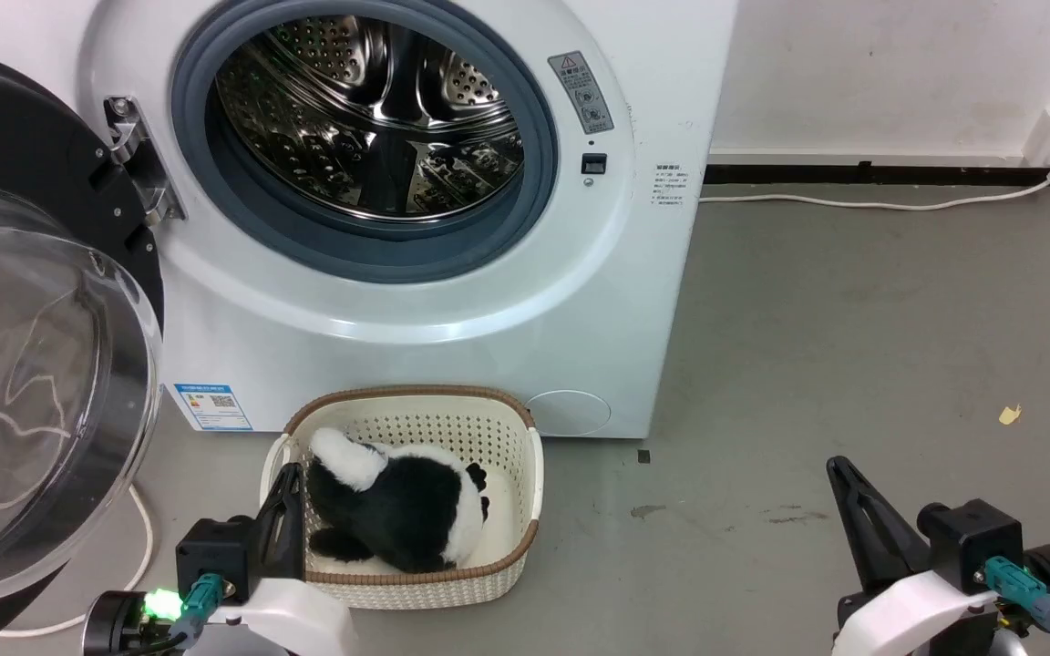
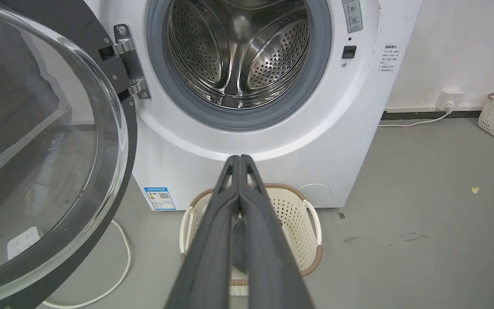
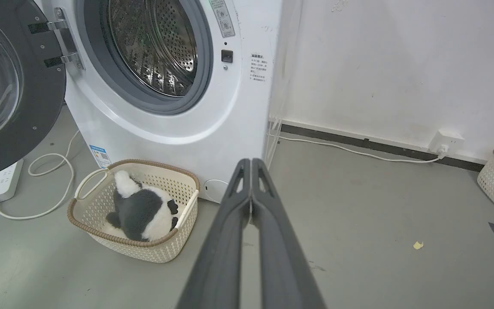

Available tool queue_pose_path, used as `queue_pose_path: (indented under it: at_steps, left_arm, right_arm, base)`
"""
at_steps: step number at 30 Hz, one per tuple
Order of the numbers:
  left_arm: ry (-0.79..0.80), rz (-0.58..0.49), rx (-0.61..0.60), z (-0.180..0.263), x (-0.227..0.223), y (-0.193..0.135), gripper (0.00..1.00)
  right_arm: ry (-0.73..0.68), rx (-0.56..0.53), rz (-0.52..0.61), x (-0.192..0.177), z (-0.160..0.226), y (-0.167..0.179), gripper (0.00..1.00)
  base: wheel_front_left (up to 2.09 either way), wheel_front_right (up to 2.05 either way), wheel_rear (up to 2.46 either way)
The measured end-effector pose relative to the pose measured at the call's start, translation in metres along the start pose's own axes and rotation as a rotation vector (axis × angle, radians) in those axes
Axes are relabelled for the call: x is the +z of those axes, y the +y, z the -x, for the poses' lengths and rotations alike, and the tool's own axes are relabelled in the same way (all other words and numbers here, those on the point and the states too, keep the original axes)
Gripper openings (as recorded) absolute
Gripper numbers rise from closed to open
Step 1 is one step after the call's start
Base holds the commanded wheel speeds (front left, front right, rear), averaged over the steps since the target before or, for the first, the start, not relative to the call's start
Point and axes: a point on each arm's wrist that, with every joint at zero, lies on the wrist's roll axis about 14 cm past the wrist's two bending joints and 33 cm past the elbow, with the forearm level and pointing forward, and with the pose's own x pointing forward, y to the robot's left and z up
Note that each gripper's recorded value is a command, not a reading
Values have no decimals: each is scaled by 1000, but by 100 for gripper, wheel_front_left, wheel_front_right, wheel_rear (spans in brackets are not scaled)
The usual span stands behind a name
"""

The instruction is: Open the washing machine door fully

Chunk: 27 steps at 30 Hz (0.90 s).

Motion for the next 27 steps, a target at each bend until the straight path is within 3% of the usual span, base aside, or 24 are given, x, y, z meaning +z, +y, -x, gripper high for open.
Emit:
queue_pose_path:
  at_steps: [27]
  left_arm:
    - [0, 0, 1, 0, 0, 0, 0]
  right_arm:
    - [0, 0, 0, 0, 0, 0, 0]
  base:
    - [0, 0, 0]
